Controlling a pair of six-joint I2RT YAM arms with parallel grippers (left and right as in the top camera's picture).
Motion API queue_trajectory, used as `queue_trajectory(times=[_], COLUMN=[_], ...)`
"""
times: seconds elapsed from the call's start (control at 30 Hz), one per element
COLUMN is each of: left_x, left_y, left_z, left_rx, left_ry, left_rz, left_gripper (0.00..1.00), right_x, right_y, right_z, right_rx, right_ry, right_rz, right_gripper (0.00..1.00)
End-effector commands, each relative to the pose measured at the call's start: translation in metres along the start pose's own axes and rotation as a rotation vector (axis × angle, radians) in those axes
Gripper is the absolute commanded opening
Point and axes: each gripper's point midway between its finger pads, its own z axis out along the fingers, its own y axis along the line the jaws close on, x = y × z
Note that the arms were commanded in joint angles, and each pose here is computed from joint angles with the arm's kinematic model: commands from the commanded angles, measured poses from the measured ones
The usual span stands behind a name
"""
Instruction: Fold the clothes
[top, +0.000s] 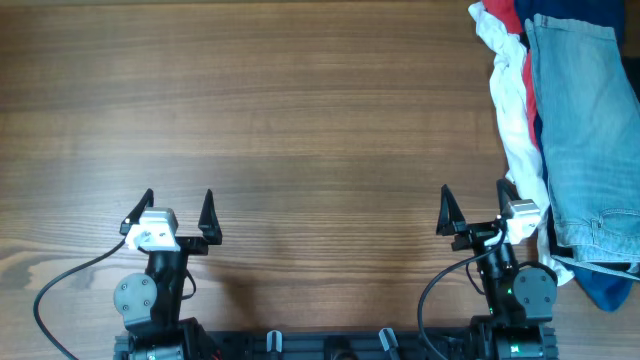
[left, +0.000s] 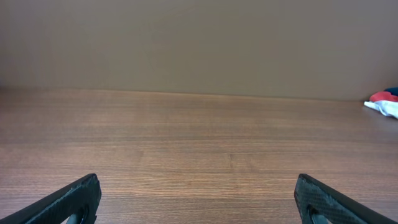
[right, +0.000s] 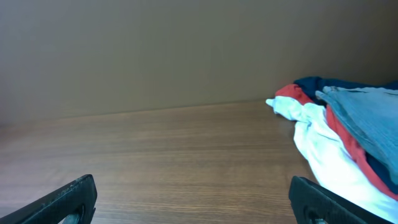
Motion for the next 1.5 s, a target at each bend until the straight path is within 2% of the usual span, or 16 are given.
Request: queue_trajectory(times=[0.0, 0.4, 0.47, 0.6, 0.77, 1.0, 1.13, 1.2, 1.3, 1.37, 1.47], left_x=[0.001, 0.001, 0.001, -0.004, -0.035, -0.087, -0.118, -0.127, -0.125, -0.114, -0.088], left_y=[0.001, 0.001, 0.000, -0.011, -0.014, -0.021, -0.019, -0.016, -0.018, -0.023, -0.023], left_z=[0.000, 0.000, 0.000, -0.001, -0.004, 0.016, 0.042, 0.059, 0.071, 0.086, 0.108], left_rx=[-0.007, -0.007, -0.002, 0.061, 0.065, 0.097, 0.092, 0.076, 0.078, 0.096, 0.100], left_ry=[0.000, 0.000, 0.000, -0.010, -0.028, 0.146, 0.364, 0.518, 0.642, 0.723, 0.791], left_rz=[-0.009, -0.010, -0.052, -0.061, -0.056, -0.107, -0.178, -0.227, -0.253, -0.265, -0.292], left_gripper=[1.00, 1.00, 1.00, 1.00, 1.00, 1.00, 1.00, 1.00, 1.00, 1.00, 1.00], right_x=[-0.002, -0.001, -0.001, -0.013, -0.052, -0.115, -0.143, -0.150, -0.136, -0.114, -0.070], right_y=[-0.009, 0.004, 0.004, 0.007, 0.020, 0.048, 0.050, 0.046, 0.038, 0.021, -0.020], right_z=[-0.001, 0.000, 0.000, -0.001, 0.004, 0.061, 0.107, 0.144, 0.170, 0.188, 0.211], right_rx=[0.056, -0.023, -0.024, -0.029, -0.070, -0.195, -0.194, -0.182, -0.154, -0.112, -0.082], right_ry=[-0.015, -0.005, -0.005, -0.033, -0.022, 0.160, 0.339, 0.480, 0.626, 0.738, 0.834], right_rz=[-0.004, -0.002, -0.001, -0.009, -0.104, -0.076, -0.039, -0.031, -0.017, 0.006, -0.140], right_gripper=[1.00, 1.00, 1.00, 1.00, 1.00, 1.00, 1.00, 1.00, 1.00, 1.00, 1.00])
